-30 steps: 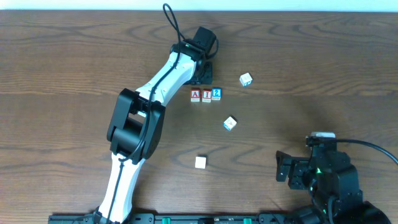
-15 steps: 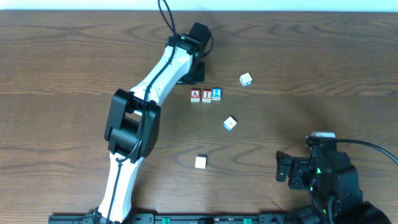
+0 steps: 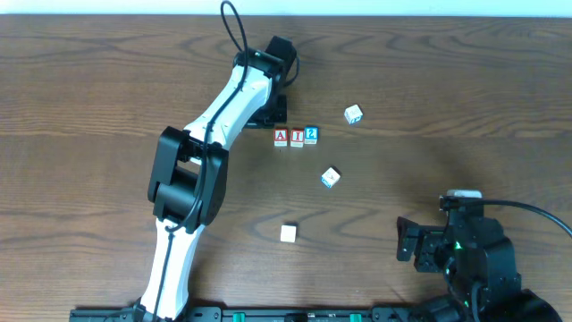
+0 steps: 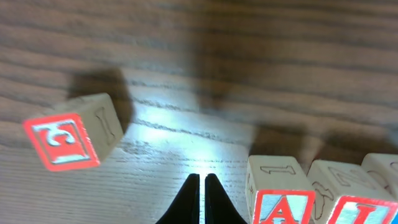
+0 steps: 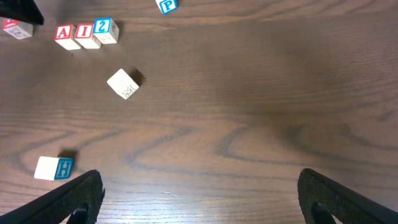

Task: Spell out Ai2
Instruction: 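Push the A block against the I block with the left gripper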

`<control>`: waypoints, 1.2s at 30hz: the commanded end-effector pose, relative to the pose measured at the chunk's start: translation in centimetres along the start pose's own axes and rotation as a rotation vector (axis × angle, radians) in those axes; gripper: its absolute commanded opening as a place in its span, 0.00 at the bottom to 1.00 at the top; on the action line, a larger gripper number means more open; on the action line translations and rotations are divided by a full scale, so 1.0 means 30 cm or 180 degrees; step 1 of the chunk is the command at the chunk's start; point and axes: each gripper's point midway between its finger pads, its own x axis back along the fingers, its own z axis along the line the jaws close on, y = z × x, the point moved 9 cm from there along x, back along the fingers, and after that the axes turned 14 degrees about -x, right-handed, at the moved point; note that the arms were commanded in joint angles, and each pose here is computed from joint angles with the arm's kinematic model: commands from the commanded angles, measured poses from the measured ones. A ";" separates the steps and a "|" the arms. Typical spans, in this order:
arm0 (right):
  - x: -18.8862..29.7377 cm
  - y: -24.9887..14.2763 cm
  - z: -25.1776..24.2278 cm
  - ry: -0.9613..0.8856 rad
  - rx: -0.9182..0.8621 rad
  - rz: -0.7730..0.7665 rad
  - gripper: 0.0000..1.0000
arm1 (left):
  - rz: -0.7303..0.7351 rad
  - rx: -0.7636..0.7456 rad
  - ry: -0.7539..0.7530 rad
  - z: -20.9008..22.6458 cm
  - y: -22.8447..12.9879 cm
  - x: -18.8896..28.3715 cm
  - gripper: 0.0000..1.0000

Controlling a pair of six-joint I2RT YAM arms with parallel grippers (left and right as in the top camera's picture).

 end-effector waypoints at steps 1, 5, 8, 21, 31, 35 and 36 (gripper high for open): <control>0.002 0.003 -0.004 -0.0029 0.0016 -0.0025 0.99 | 0.0102 0.0053 -0.0061 -0.016 -0.015 -0.026 0.06; 0.002 0.003 -0.004 -0.0028 0.0016 -0.0024 0.99 | 0.0153 0.0064 -0.0055 -0.030 -0.028 -0.031 0.06; 0.002 0.003 -0.004 -0.0029 0.0016 -0.0025 0.99 | 0.0172 0.0026 -0.0051 -0.047 -0.036 -0.035 0.06; 0.002 0.003 -0.004 -0.0029 0.0016 -0.0025 0.99 | 0.0243 0.0028 -0.0031 -0.057 -0.064 -0.086 0.06; 0.002 0.003 -0.004 -0.0028 0.0016 -0.0024 0.99 | 0.0069 -0.0038 -0.0079 -0.065 -0.036 -0.087 0.06; 0.002 0.003 -0.004 -0.0029 0.0016 -0.0025 0.99 | 0.0036 -0.0062 -0.0094 -0.067 -0.030 -0.087 0.06; 0.002 0.003 -0.004 -0.0029 0.0016 -0.0025 0.99 | 0.0029 -0.0063 -0.0106 -0.068 -0.029 -0.087 0.06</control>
